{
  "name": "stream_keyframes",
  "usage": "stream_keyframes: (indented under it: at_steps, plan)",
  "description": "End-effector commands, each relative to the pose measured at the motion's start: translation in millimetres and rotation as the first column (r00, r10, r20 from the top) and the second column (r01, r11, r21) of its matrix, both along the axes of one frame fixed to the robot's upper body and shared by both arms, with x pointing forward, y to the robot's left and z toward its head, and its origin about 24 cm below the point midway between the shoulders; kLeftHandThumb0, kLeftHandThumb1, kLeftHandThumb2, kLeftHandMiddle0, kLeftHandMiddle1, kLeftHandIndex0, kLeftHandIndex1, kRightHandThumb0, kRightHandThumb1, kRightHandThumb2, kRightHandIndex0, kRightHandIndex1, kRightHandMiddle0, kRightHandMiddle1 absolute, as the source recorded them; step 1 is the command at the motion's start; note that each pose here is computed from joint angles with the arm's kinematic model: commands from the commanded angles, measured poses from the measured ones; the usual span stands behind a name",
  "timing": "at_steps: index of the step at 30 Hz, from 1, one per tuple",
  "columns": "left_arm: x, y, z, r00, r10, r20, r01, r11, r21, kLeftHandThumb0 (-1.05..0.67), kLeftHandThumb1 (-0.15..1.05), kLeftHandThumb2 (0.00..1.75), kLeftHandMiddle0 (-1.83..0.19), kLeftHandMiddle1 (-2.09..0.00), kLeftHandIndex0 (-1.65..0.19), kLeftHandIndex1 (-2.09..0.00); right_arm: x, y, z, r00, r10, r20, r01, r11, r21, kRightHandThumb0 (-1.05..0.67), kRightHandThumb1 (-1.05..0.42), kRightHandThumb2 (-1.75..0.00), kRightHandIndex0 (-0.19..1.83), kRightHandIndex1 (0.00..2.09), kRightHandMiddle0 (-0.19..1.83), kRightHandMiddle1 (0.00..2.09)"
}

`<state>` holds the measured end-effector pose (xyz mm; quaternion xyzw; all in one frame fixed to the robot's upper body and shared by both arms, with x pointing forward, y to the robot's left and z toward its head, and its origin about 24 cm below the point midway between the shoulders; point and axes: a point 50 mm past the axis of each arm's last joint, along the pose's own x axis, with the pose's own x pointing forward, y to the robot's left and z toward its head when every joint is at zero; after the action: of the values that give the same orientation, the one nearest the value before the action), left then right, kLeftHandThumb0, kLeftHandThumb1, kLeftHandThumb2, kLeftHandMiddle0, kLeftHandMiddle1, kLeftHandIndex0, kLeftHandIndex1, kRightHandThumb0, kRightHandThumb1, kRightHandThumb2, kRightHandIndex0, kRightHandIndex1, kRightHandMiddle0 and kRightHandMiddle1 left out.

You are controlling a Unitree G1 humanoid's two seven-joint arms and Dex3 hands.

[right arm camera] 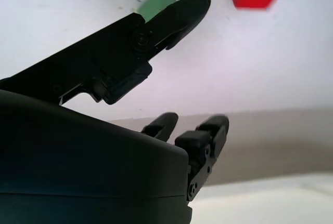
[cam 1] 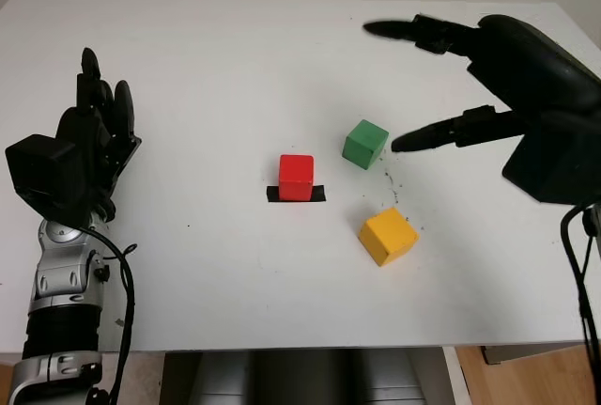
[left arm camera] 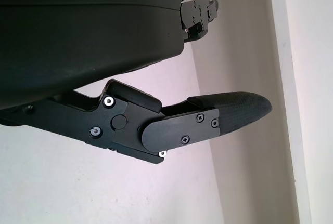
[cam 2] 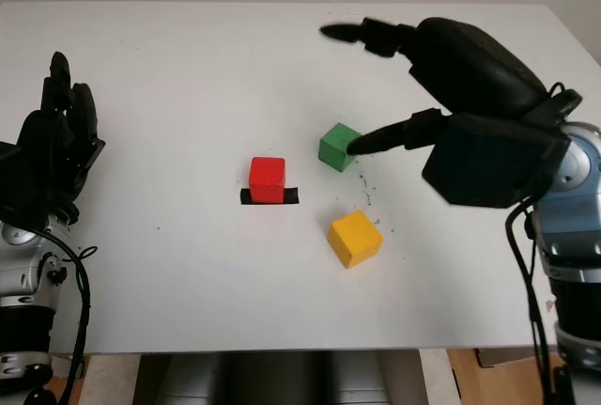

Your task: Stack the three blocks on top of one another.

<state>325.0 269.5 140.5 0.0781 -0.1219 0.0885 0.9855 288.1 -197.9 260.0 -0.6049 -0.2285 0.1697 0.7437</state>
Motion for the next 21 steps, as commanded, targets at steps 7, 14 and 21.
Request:
stream_keyframes:
  at_steps: [7, 14, 21]
  plan:
    - [1.7, -2.4, 3, 1.000, -0.011, 0.003, 0.011, 1.000, 0.013, -0.78, 1.05, 0.64, 0.19, 0.00, 0.19, 0.00, -20.1, 2, 1, 0.997, 0.012, -0.076, -0.030, 0.970, -0.242, -0.67, -0.79, -0.06, 0.24, 0.14, 0.50, 0.04]
    - [0.3, -3.5, 1, 1.000, -0.017, -0.005, 0.017, 1.000, 0.023, -0.79, 1.05, 0.63, 0.19, 0.00, 0.19, 0.00, -35.7, 11, -11, 0.990, 0.050, -0.132, -0.095, 0.930, -0.354, -0.77, -0.82, -0.06, 0.19, 0.07, 0.44, 0.03]
    - [0.2, -3.5, 0, 1.000, -0.024, -0.010, 0.025, 0.999, 0.031, -0.81, 1.05, 0.62, 0.19, 0.00, 0.19, 0.00, -43.6, 19, -30, 0.983, 0.086, -0.160, -0.143, 0.906, -0.397, -0.80, -0.80, -0.05, 0.17, 0.06, 0.45, 0.05]
